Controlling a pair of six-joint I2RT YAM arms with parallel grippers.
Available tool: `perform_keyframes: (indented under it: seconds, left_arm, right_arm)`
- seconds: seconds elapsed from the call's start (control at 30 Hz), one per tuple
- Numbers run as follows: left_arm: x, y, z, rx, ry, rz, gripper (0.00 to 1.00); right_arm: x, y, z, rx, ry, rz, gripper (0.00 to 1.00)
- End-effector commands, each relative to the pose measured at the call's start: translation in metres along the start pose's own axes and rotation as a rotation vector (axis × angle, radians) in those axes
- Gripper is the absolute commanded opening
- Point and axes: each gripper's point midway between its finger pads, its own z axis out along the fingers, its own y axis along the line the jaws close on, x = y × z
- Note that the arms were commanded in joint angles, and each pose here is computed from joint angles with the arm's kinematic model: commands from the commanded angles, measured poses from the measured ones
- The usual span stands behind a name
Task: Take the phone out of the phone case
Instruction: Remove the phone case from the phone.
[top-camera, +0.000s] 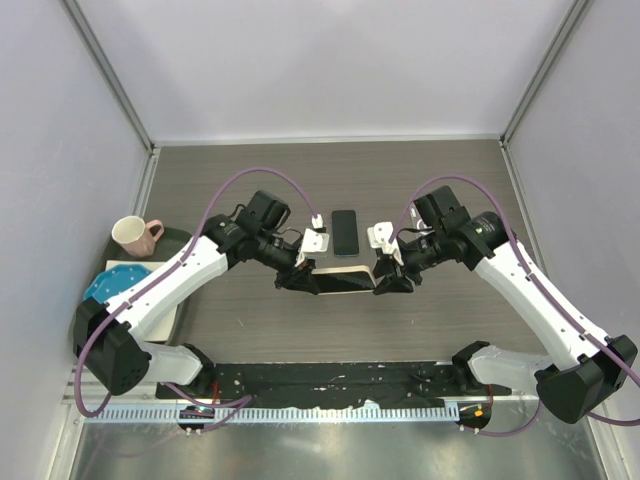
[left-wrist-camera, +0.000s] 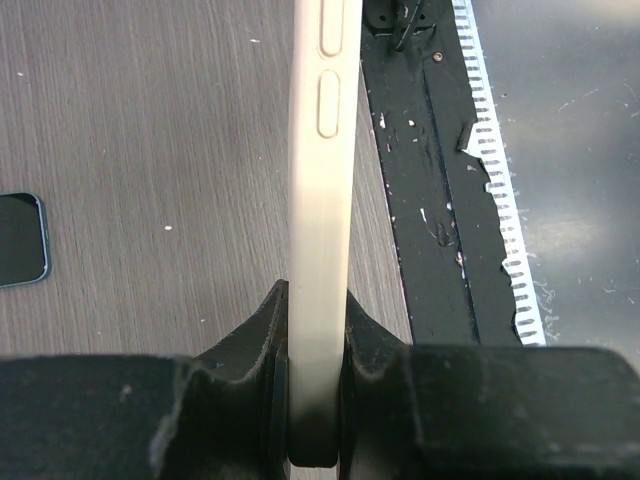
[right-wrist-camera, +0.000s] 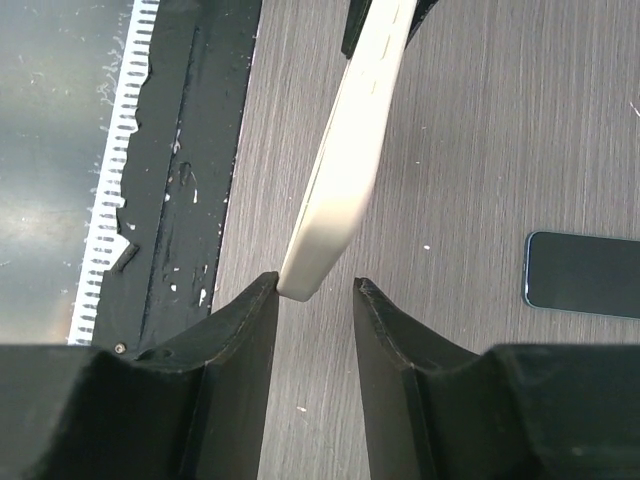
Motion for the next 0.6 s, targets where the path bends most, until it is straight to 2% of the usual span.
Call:
perform_keyframes:
  seconds: [0.0, 0.23, 0.43, 0.57]
  left_arm:
    - [-0.019, 0.0, -0.002, 0.011, -0.065, 0.055, 0.0]
    - [-0.019, -0.002, -0.002, 0.016, -0.068, 0.061, 0.0]
    - [-0.02, -0.007, -0.001, 0.051, -0.073, 0.062, 0.0]
    - [-0.02, -0.007, -0.001, 0.057, -0.073, 0.055, 0.0]
  right_arm:
    - [-0.013, -0.005, -0.003, 0.025, -0.032, -0.038, 0.4]
    - [-0.007, 0.004, -0.004, -0.015, -0.007, -0.069, 0.28]
    - [-0.007, 0.013, -0.006, -0.074, 0.005, -0.1, 0.22]
    - [-0.014, 0.01, -0.004, -0.062, -0.021, -0.092, 0.21]
